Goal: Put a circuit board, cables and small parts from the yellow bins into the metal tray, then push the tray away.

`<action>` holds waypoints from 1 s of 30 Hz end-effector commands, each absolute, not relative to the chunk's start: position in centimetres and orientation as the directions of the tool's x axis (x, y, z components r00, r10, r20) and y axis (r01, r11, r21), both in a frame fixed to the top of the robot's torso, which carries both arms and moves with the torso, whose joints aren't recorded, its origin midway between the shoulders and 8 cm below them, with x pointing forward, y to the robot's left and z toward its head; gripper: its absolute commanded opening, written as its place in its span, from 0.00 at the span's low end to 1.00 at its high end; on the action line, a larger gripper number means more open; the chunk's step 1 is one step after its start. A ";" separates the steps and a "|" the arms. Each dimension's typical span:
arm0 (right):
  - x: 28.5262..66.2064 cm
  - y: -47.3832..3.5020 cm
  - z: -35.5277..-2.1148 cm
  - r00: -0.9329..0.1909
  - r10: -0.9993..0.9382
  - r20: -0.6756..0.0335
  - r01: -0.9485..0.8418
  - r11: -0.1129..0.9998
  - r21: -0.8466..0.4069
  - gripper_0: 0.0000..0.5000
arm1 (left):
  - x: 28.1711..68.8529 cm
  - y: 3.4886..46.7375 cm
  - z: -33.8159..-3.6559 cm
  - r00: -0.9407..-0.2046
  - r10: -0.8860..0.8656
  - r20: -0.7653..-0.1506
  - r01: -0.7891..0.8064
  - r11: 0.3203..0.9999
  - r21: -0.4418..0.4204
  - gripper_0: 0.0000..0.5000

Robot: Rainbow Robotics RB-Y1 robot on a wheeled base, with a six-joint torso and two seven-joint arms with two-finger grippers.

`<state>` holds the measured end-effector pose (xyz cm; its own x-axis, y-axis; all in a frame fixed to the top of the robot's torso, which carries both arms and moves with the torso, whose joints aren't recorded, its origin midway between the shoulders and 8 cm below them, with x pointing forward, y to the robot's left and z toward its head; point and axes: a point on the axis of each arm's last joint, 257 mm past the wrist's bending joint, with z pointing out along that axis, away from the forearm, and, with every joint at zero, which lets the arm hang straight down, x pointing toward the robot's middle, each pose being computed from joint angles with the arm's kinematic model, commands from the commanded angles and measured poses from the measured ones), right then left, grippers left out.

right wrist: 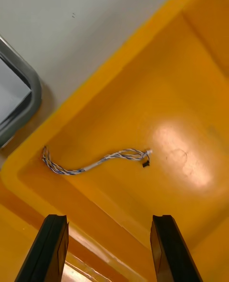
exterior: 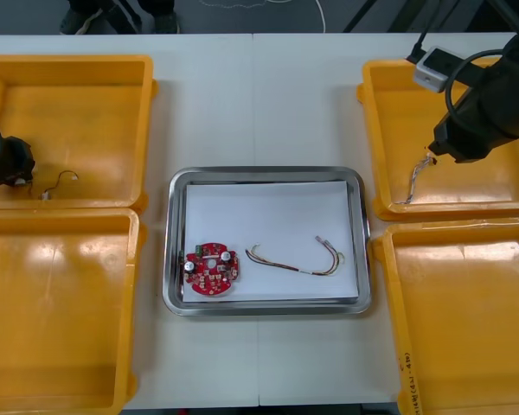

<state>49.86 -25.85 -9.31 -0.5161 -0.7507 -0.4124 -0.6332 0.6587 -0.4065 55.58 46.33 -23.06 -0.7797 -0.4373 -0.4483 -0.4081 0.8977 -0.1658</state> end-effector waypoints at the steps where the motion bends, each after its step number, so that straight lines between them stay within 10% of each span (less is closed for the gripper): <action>1: 51.4 -30.4 -6.5 -0.575 -0.706 -0.413 -0.541 0.707 -0.456 1.00 | 55.0 45.4 -24.7 -0.831 -0.343 -0.439 -0.328 0.938 -0.113 0.00; 10: 52.8 -34.6 -7.4 -0.716 -0.577 -0.393 -0.410 0.803 -0.432 1.00 | 55.7 45.2 -23.1 -0.817 -0.335 -0.470 -0.322 0.940 -0.110 0.00; 30: 56.3 -35.4 -9.5 -0.817 0.019 -0.576 0.068 0.996 -0.063 1.00 | 54.9 44.0 -9.2 -0.710 -0.317 -0.629 -0.284 0.946 -0.157 0.00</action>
